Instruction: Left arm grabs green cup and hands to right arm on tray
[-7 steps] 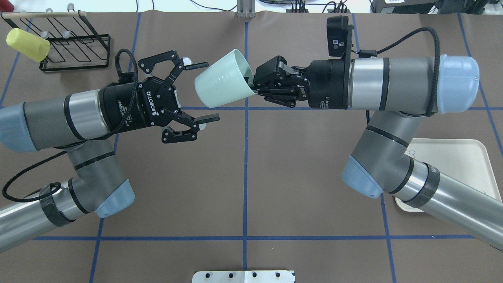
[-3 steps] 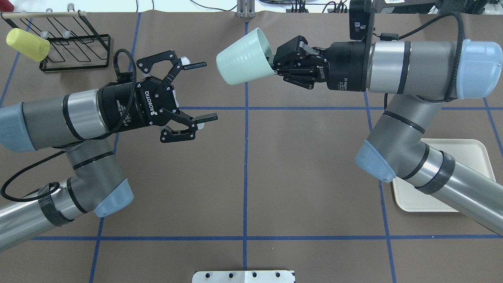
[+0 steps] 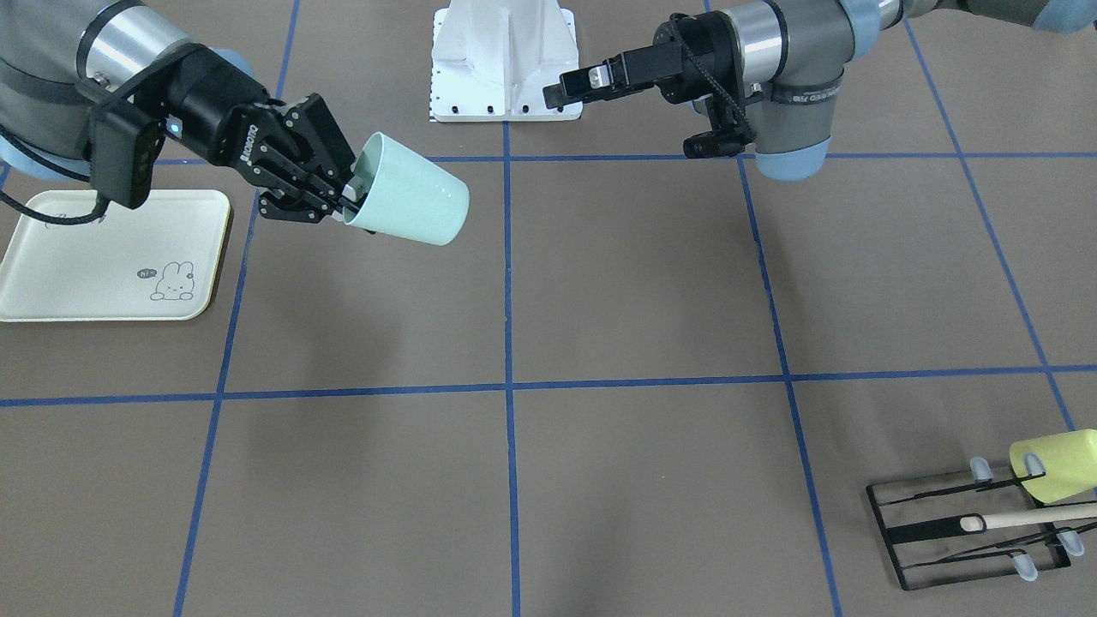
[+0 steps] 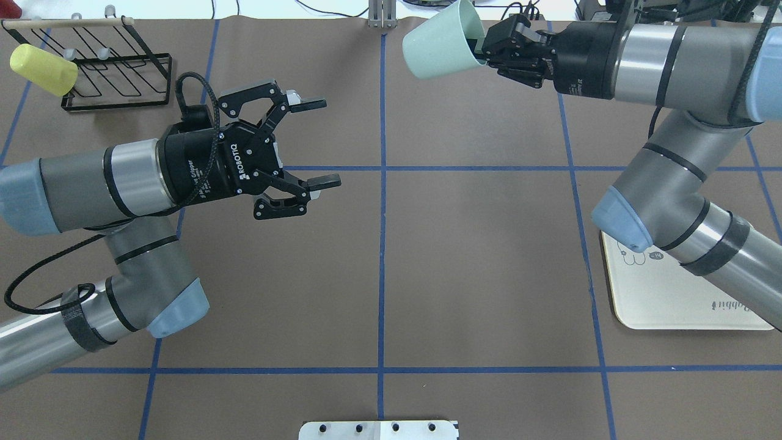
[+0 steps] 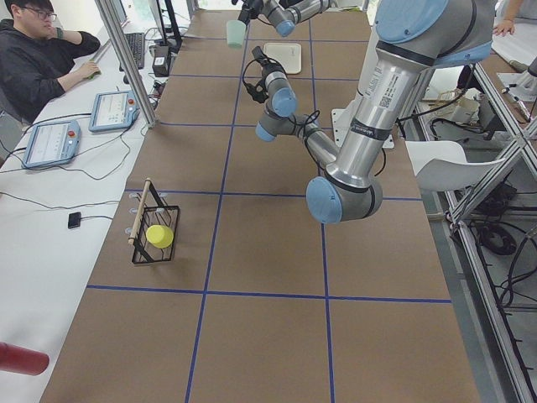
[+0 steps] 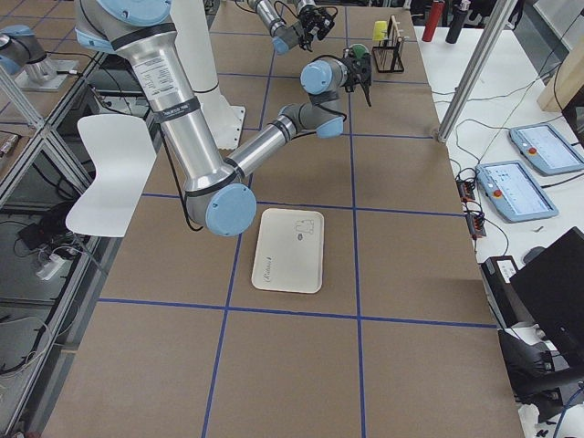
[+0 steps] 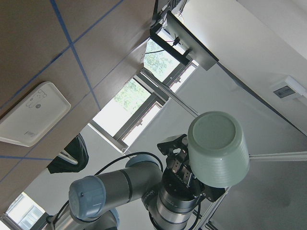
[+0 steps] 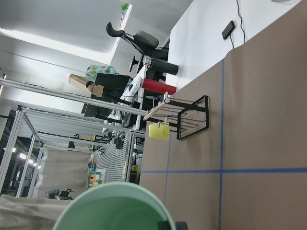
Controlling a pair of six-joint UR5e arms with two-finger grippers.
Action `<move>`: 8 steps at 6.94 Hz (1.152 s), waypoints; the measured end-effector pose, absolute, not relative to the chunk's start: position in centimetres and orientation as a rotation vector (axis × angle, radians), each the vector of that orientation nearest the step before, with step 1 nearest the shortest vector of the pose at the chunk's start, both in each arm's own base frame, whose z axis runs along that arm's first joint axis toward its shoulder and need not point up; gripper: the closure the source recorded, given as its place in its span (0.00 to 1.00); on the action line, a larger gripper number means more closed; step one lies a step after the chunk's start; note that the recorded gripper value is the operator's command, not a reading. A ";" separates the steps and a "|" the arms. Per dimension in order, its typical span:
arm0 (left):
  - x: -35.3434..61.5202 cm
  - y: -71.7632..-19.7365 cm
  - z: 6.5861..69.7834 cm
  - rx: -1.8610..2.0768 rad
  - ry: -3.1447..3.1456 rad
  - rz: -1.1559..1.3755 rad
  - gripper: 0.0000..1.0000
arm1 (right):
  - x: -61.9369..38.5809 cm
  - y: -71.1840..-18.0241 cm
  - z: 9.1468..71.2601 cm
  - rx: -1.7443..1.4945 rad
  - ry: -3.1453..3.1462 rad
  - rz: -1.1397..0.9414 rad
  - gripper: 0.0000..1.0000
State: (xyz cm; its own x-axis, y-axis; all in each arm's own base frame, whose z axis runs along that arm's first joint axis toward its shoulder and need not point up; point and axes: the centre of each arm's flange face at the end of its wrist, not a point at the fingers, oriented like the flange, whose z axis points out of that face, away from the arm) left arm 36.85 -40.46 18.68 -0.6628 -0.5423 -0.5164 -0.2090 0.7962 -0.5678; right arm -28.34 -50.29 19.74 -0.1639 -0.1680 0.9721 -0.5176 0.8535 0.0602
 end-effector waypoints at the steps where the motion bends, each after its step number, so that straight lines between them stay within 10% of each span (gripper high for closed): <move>1: 37.2 -40.8 18.6 -0.427 2.257 -0.590 0.00 | -27.4 -51.7 20.8 0.573 -1.634 0.334 1.00; 8: 33.9 -46.7 16.9 0.349 1.917 -0.454 0.00 | -17.0 -56.3 34.9 0.651 -1.011 0.078 1.00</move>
State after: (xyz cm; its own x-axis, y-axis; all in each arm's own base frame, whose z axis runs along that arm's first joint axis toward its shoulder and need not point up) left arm 33.93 -46.73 16.89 -0.3736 0.0304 -0.9271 0.4430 0.8840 -0.1495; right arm -16.97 -56.32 34.93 0.5448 -0.2308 0.8062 -0.3519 0.8097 0.4696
